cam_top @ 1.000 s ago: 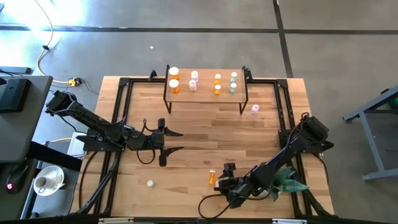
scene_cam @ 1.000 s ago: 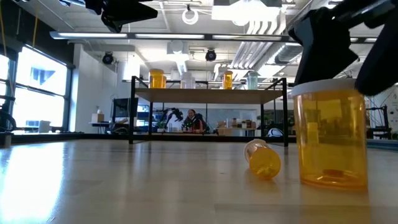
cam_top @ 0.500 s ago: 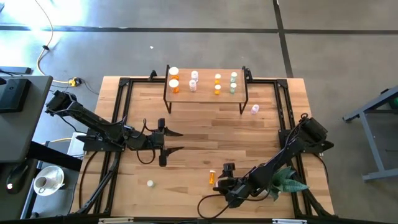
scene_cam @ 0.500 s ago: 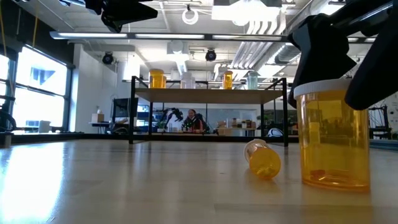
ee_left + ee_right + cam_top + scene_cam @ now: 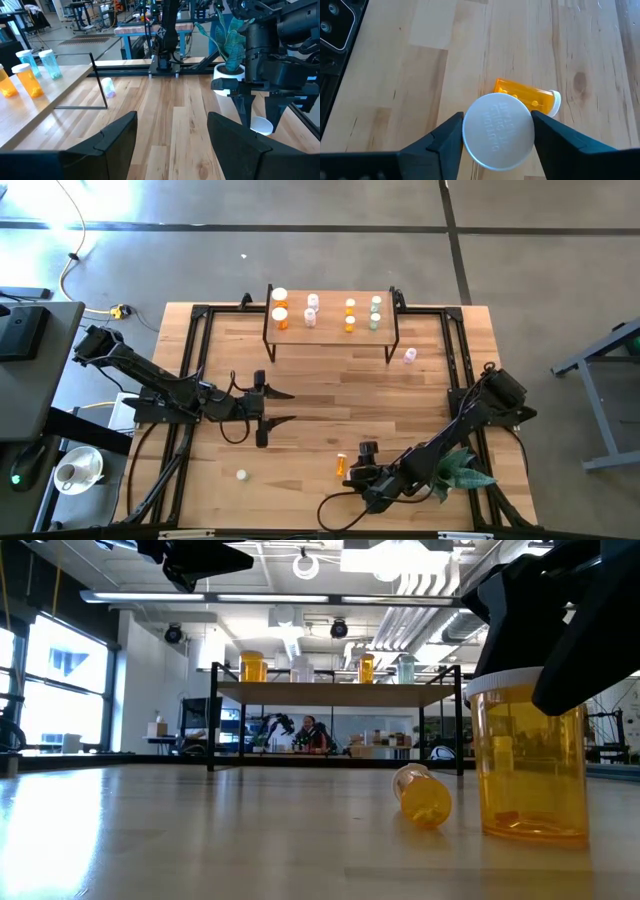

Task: Pick and place medicine bottles onto shelf by color
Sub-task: Put the large orange pill bottle on the shelf aligned with the other large orange pill bottle

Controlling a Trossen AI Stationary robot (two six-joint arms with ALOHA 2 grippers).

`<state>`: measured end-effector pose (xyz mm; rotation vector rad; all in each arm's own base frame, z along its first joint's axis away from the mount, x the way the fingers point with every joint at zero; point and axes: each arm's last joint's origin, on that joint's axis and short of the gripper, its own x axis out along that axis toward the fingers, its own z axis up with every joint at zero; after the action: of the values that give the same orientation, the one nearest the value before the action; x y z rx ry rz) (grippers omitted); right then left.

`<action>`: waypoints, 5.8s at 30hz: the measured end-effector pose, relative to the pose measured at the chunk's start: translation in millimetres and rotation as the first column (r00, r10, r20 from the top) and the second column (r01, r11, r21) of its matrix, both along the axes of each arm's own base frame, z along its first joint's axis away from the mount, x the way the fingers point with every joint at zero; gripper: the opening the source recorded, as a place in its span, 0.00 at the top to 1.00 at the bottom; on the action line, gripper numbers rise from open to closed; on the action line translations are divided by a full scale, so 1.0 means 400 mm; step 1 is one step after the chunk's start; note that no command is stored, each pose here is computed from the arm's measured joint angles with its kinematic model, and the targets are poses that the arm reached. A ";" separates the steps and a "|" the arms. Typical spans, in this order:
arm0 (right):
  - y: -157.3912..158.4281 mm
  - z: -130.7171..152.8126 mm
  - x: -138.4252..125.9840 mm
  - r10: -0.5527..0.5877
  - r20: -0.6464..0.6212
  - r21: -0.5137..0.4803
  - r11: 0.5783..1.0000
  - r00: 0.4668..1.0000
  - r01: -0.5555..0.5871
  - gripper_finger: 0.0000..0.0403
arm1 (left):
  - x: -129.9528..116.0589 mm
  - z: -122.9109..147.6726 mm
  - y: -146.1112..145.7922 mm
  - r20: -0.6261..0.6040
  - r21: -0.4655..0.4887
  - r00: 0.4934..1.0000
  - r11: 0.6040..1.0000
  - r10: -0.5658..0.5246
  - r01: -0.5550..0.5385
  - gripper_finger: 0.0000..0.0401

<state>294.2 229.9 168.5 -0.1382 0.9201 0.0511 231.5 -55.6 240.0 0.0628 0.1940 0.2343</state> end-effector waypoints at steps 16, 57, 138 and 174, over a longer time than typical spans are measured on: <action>-0.009 0.038 -0.005 -0.044 0.055 0.006 0.999 0.997 0.044 0.50 | -0.003 -0.008 0.006 -0.013 -0.047 0.997 0.995 0.082 -0.083 0.33; -0.648 0.533 0.192 -0.324 0.442 0.011 0.934 0.837 0.356 0.50 | -0.127 0.012 0.134 -0.213 0.092 0.898 0.923 0.384 -0.373 0.22; -0.910 0.355 0.491 -0.246 0.212 -0.110 0.956 0.946 0.273 0.50 | -0.162 -0.001 0.166 -0.333 -0.098 0.915 0.957 0.226 -0.272 0.22; -0.924 0.352 0.487 -0.266 0.205 -0.068 0.956 0.942 0.285 0.38 | -0.162 -0.001 0.166 -0.333 -0.097 0.915 0.957 0.228 -0.274 0.22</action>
<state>488.9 -139.8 309.3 -0.1012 0.7397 -0.2643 166.8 10.9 239.5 -0.0673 0.5438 0.4679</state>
